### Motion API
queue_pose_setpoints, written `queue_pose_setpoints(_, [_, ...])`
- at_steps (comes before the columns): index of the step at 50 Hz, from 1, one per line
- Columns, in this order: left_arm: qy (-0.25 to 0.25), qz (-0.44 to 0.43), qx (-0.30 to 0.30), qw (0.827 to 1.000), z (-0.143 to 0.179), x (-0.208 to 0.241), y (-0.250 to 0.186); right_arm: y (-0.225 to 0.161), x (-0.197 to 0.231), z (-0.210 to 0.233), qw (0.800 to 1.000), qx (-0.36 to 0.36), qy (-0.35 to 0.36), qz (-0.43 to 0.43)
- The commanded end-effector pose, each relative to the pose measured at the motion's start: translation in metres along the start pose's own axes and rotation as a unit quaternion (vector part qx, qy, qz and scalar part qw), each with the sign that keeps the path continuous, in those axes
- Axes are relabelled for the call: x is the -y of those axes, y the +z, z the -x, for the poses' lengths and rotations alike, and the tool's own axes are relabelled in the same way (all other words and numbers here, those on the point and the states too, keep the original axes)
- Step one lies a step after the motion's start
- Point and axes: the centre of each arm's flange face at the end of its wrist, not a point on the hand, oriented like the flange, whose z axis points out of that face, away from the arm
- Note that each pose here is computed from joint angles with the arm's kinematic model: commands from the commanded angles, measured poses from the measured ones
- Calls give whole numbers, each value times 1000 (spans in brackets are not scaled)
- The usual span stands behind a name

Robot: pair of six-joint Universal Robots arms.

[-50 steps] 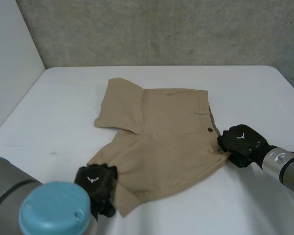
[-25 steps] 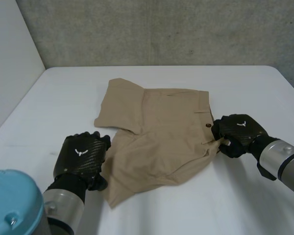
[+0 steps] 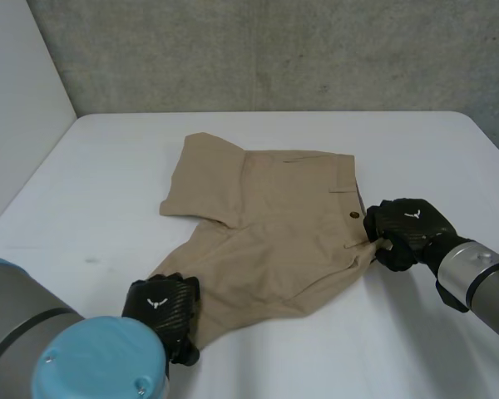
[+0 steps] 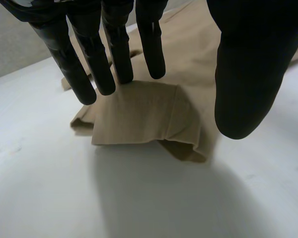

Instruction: Fold the shorts.

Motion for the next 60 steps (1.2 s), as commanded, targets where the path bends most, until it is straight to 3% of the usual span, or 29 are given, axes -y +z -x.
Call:
queue_pose_setpoints(1, [4, 6, 18, 1000, -1, -6, 10, -1, -2, 1, 1000, 2, 2, 3])
queue_pose_setpoints(19, [-19, -22, 27, 999, 3, -7, 24, -1, 2, -5, 1000, -15, -3, 0])
queue_pose_setpoints(25, [-42, -66, 29, 997, 22, 28, 9, -6, 14, -9, 999, -25, -11, -16])
queue_pose_setpoints(33, [-8, -44, -44, 998, 25, 27, 7, -10, 11, -1, 1000, -16, -17, -11])
queue_pose_setpoints(42, [6, -23, -71, 997, 9, 16, 8, -7, 0, 11, 1000, 2, -15, 7])
queue_pose_setpoints(53, [-39, -10, -20, 999, 21, 23, -11, -8, -2, 10, 1000, 1, -12, 11])
queue_pose_setpoints(60, [-24, 10, -10, 1000, 16, 10, -21, -8, -3, 13, 1000, 6, -13, 13])
